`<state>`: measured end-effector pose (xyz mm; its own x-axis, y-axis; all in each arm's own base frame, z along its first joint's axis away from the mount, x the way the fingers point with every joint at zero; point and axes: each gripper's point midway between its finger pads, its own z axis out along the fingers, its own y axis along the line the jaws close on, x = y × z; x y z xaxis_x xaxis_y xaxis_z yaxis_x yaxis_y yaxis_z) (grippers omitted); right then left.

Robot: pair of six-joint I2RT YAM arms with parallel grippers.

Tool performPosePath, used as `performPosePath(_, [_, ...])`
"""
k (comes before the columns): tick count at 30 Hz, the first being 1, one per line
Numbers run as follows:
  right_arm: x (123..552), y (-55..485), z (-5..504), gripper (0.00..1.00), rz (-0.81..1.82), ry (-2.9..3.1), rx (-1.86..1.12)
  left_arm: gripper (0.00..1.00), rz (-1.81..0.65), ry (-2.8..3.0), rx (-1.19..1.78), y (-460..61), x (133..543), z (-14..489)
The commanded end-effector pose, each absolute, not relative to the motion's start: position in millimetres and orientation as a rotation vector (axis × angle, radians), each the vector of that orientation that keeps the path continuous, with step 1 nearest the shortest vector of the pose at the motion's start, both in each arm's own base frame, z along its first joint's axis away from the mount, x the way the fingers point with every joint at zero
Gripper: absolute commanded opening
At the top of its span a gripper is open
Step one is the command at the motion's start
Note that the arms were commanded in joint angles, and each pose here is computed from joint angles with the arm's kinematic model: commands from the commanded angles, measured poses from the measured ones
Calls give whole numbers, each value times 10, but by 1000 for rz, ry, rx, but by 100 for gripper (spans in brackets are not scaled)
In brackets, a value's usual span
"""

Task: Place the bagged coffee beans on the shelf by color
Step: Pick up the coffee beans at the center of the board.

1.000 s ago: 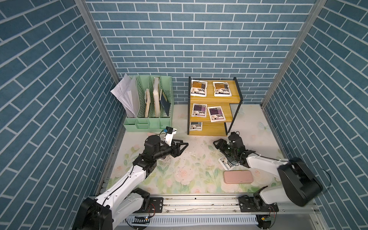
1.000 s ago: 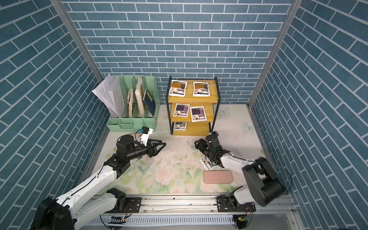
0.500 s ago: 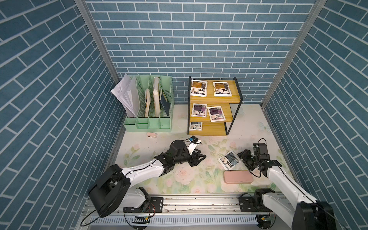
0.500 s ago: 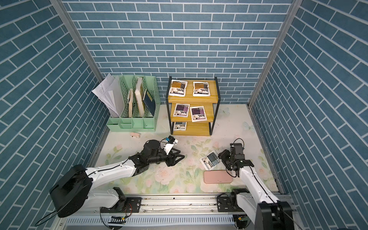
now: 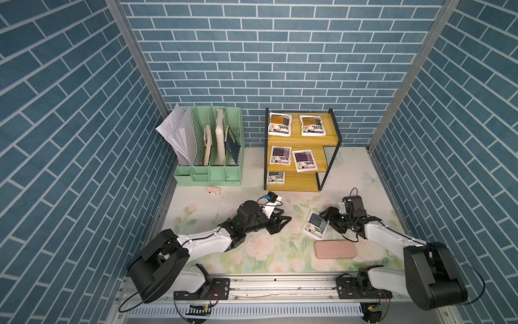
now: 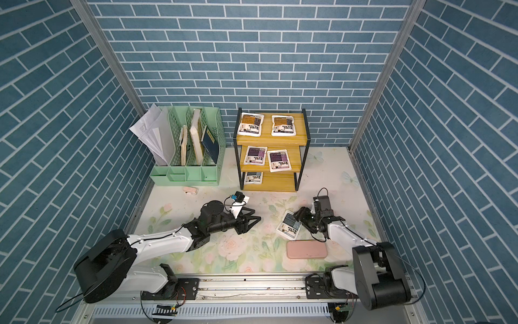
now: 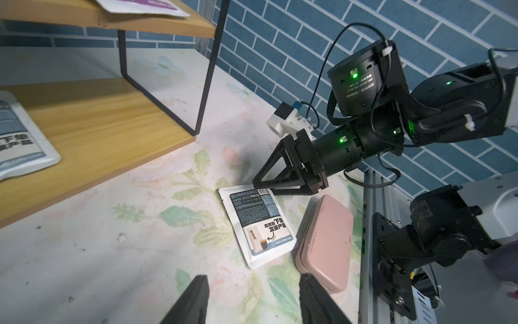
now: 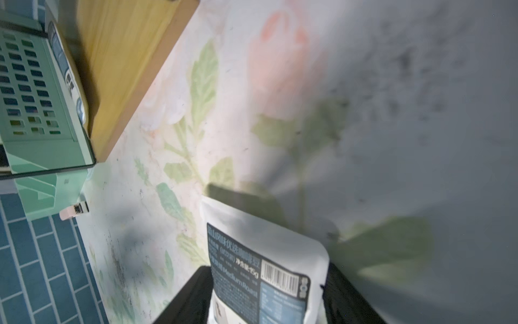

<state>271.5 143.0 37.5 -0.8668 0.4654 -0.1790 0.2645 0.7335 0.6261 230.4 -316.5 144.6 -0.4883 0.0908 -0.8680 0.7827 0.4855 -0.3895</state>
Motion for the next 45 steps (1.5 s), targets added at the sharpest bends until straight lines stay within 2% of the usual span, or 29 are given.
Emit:
performPosePath(1, [2983, 1821, 517, 65, 1002, 2556, 545, 57, -997, 1912, 648, -3024, 2394, 1426])
performPosePath(6, [3146, 2073, 553, 64, 963, 2569, 520, 57, -929, 1977, 597, -2876, 2422, 1315])
performPosePath(10, [3036, 1524, 493, 66, 700, 2620, 515, 57, -951, 2022, 546, -2812, 2357, 1221])
performPosePath(15, [2667, 1129, 447, 65, 785, 2592, 516, 57, -949, 2035, 535, -2806, 2291, 1166])
performPosePath(19, [2471, 1236, 274, 61, 882, 2659, 462, 57, -967, 1987, 631, -2985, 2135, 1158])
performPosePath(25, [2451, 1342, 170, 60, 936, 2709, 372, 57, -1014, 1994, 681, -3178, 2093, 942])
performPosePath(35, [2313, 1791, 100, 53, 1053, 2804, 154, 54, -884, 2091, 708, -3460, 2350, 582])
performPosePath(45, [1926, 1745, 74, 42, 1133, 2812, 161, 48, -799, 2219, 746, -3382, 2283, 134])
